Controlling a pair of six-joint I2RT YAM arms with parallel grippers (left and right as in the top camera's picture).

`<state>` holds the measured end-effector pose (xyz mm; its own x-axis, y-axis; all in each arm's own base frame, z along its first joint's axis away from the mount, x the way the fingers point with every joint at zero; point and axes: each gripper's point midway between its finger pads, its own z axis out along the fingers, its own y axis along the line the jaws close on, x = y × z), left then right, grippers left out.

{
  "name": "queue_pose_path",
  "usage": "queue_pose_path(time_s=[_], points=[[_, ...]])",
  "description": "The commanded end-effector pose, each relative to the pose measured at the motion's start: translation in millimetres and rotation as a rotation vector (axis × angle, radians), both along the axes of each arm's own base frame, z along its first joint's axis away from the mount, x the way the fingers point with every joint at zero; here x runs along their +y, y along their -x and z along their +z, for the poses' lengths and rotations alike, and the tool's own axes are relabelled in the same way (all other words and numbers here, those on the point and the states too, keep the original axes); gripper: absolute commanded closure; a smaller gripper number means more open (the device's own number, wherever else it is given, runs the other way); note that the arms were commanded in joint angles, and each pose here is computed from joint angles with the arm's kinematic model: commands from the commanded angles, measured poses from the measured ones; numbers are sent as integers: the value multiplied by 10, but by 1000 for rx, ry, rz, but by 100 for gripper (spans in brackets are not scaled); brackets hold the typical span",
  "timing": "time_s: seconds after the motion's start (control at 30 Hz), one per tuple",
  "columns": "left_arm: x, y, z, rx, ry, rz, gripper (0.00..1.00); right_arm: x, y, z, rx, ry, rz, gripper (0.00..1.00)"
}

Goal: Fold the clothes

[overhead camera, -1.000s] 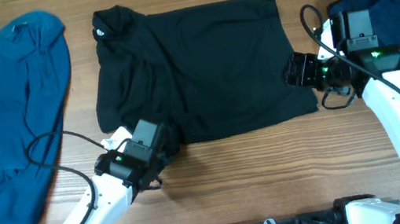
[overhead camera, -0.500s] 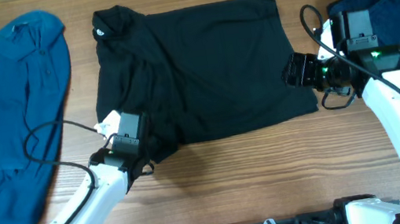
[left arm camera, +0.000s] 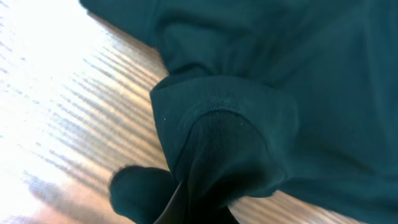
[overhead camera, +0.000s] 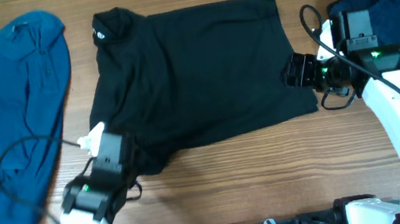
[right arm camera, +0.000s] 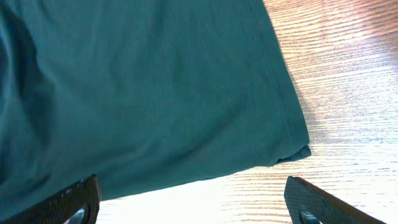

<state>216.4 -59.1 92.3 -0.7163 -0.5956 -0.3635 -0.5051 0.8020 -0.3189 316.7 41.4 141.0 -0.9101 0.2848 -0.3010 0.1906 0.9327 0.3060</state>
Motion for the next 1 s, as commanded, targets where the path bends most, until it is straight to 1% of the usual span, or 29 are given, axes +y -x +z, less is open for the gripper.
queue_pose_path(time_s=[0.0, 0.07, 0.13, 0.2, 0.33, 0.37, 0.4, 0.47, 0.53, 0.6, 0.63, 0.7, 0.77, 0.87, 0.9, 0.97], points=[[11, 9, 213, -71, 47, 33, 96, 36, -9, -22, 2, -13, 24, 5], [66, -27, 238, -94, 22, 52, 95, 44, -22, -14, -5, -17, 26, 5], [142, -130, 247, -124, -26, 84, 92, 75, -40, 2, -14, -34, 33, 5], [176, -247, 245, -148, -56, 107, 92, 86, -45, 7, -17, -40, 36, 5], [163, -628, 103, -184, -113, 143, 92, 91, -44, 8, -17, -43, 38, 5], [144, -697, 55, -185, -118, 143, 89, 91, -44, 8, -17, -43, 37, 5], [122, -798, -35, -184, -127, 148, 80, 91, -44, 8, -17, -43, 38, 5], [102, -931, -208, -174, -149, 155, 57, 91, -44, 8, -17, -42, 38, 5], [83, -1019, -382, -157, -163, 157, 22, 91, -43, 8, -17, -42, 39, 5], [74, -1041, -543, -126, -178, 153, 3, 90, -43, 8, -17, -41, 40, 5], [73, -1039, -568, -119, -185, 145, 0, 90, -43, 8, -17, -41, 40, 5], [65, -1057, -541, -121, -213, 95, 0, 90, -44, 8, -18, -41, 40, 5], [20, -1104, -375, -130, -257, -14, 0, 90, -61, 16, -26, -41, 40, 5], [-42, -1110, 34, -145, -262, -92, 0, 91, -77, 23, -33, -41, 40, 5], [-74, -1060, 252, -151, -241, -115, 0, 91, -83, 23, -34, -41, 39, 5], [-125, -947, 466, -155, -195, -147, 0, 91, -84, 23, -35, -41, 39, 5]])
